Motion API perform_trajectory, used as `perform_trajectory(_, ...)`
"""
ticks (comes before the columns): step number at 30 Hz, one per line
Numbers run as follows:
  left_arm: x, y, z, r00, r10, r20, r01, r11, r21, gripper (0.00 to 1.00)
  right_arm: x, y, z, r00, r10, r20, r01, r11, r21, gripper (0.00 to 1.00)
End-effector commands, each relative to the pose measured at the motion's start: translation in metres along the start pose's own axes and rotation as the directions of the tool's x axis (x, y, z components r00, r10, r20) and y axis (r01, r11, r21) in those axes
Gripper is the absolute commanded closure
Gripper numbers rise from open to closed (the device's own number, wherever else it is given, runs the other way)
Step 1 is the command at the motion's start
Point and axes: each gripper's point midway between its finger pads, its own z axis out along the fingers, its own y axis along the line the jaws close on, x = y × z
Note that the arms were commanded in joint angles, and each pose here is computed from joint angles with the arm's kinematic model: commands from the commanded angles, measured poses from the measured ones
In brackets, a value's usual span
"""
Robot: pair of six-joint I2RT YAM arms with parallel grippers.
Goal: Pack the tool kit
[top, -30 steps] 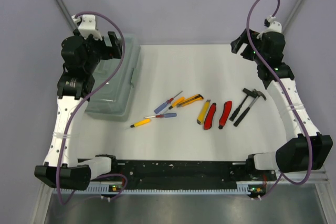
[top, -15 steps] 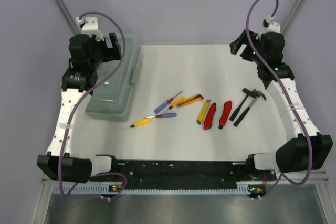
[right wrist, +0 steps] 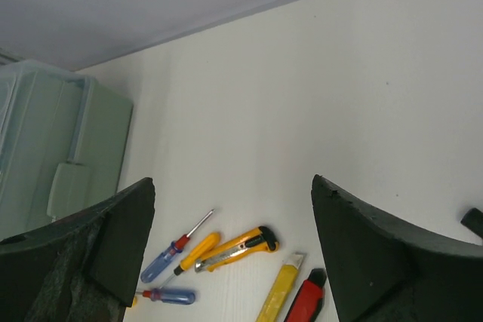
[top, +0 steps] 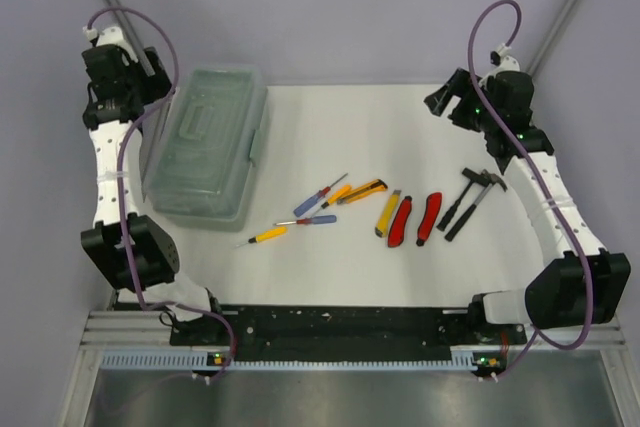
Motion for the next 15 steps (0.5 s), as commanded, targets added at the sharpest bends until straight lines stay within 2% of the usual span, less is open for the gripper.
perform_trajectory(1, 0.014, -0.001, 0.006, 0.997, -0.064, -0.052, 0.07, 0.989, 0.128, 0.01, 0.003, 0.005, -0.004, 0.999, 0.034, -0.008, -0.034, 0.999, -0.041, 0.17)
perform_trajectory(4, 0.033, -0.01, 0.009, 0.992, -0.094, -0.08, 0.11, 0.971, 0.214, 0.02, 0.008, 0.005, -0.004, 0.999, 0.043, -0.022, -0.044, 0.998, -0.045, 0.17)
perform_trajectory(6, 0.049, -0.009, 0.011, 0.98, -0.151, -0.126, 0.176, 0.961, 0.215, 0.02, 0.011, 0.007, -0.003, 0.998, 0.046, -0.036, -0.048, 0.997, -0.058, 0.17)
perform_trajectory(10, 0.079, -0.026, 0.008, 0.945, -0.233, -0.231, 0.301, 0.897, 0.323, 0.02, 0.017, 0.018, 0.001, 0.997, 0.018, -0.069, -0.026, 0.992, -0.122, 0.17)
perform_trajectory(15, 0.105, -0.031, 0.01, 0.922, -0.253, -0.294, 0.348, 0.874, 0.339, 0.02, 0.027, 0.035, 0.009, 0.992, -0.019, -0.121, -0.005, 0.98, -0.197, 0.17)
